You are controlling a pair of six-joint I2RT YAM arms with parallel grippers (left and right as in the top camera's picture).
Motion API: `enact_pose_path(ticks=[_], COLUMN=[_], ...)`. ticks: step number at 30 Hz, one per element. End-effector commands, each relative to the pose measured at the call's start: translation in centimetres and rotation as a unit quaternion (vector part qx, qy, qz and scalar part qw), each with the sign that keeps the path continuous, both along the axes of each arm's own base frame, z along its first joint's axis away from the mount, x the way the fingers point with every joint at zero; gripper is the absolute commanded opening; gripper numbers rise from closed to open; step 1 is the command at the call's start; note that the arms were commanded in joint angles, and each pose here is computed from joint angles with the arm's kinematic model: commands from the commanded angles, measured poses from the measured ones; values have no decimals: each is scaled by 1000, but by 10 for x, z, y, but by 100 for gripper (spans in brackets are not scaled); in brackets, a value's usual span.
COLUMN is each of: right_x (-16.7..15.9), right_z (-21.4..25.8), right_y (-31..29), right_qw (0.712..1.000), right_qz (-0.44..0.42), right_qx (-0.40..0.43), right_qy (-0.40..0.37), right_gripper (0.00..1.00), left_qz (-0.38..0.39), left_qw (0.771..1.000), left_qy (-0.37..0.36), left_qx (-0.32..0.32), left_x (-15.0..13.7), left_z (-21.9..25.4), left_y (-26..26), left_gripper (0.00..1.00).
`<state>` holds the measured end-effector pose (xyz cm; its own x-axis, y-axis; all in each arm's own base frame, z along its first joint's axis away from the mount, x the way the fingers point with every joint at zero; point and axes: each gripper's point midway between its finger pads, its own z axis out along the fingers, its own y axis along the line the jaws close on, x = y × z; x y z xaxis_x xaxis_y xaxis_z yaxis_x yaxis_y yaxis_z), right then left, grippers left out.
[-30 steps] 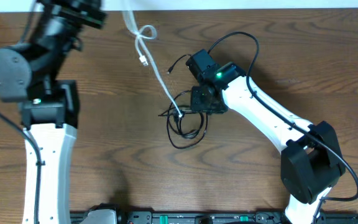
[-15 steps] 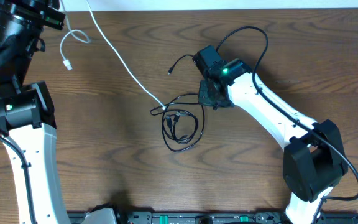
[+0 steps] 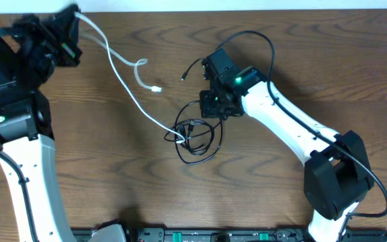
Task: Untangle cables
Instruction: 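Carry the white cable to the far left corner with the left gripper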
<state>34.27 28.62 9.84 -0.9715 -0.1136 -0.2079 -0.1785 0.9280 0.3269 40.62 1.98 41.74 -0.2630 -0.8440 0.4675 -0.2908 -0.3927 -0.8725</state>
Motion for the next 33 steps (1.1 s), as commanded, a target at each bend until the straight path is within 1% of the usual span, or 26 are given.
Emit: enact_pose_path(ticks=[1,3,6,8,10,13,14,15,17,18,19,20,21,22,23,24,25,29,33], right_x=[-4,0,9,12,12,8,6,5,3,4,5,6,7,8,9,10,11,14,10], right_z=[1,2,0,-2,-10,-19,-21,-22,-19,-16,-12,-8,-3,6,14,20,29,84,140], right_y=[12,15,12,11,11,10,8,7,3,1,-3,-6,-10,-18,-24,-30,-38,-80,-107], right_qw=[999,1000,999,999,999,999,999,999,999,999,999,999,999,999,999,998,998,993,984], right_qz=[30,22,-14,-23,-23,-21,-21,-20,-15,-14,-18,-22,-24,-25,-25,-27,-36,-83,-113], right_qx=[7,6,-11,-16,-22,-29,-33,-36,-40,-40,-39,-38,-38,-37,-36,-35,-35,-17,16], right_qy=[-10,-21,-40,-44,-38,-23,-18,-15,-15,-16,-18,-19,-20,-27,-32,-36,-40,-80,-138], right_gripper=[1,2,2,2,2,1,1,4,9,11,14,20,27,43,67,86,99,99,99], left_qz=[-44,-92,-154,-164,-148,-106,-92,-81,-45,-22,-5,16,28,31,28,24,21,13,14], left_qw=[999,995,984,980,982,987,988,988,985,980,973,957,940,920,900,889,883,859,836], left_qy=[-15,-38,-70,-101,-110,-117,-123,-129,-159,-175,-188,-207,-219,-233,-244,-247,-244,-248,-262], left_qx=[-5,-32,-61,-45,-42,-40,-30,-19,48,93,133,204,259,314,360,384,399,448,482], left_x=[-9,-16,-29,-34,-34,-26,-23,-21,-12,-7,-4,0,3,5,7,8,10,19,39], left_z=[11,29,55,69,74,76,76,76,75,74,74,73,71,70,68,65,61,54,63], left_y=[-15,-32,-54,-60,-57,-45,-41,-38,-26,-18,-12,-5,1,3,3,3,4,6,12], left_gripper=[7,7,7,7,8,8,8,8,8,8,7,7,7,7,7,8,7,7,7])
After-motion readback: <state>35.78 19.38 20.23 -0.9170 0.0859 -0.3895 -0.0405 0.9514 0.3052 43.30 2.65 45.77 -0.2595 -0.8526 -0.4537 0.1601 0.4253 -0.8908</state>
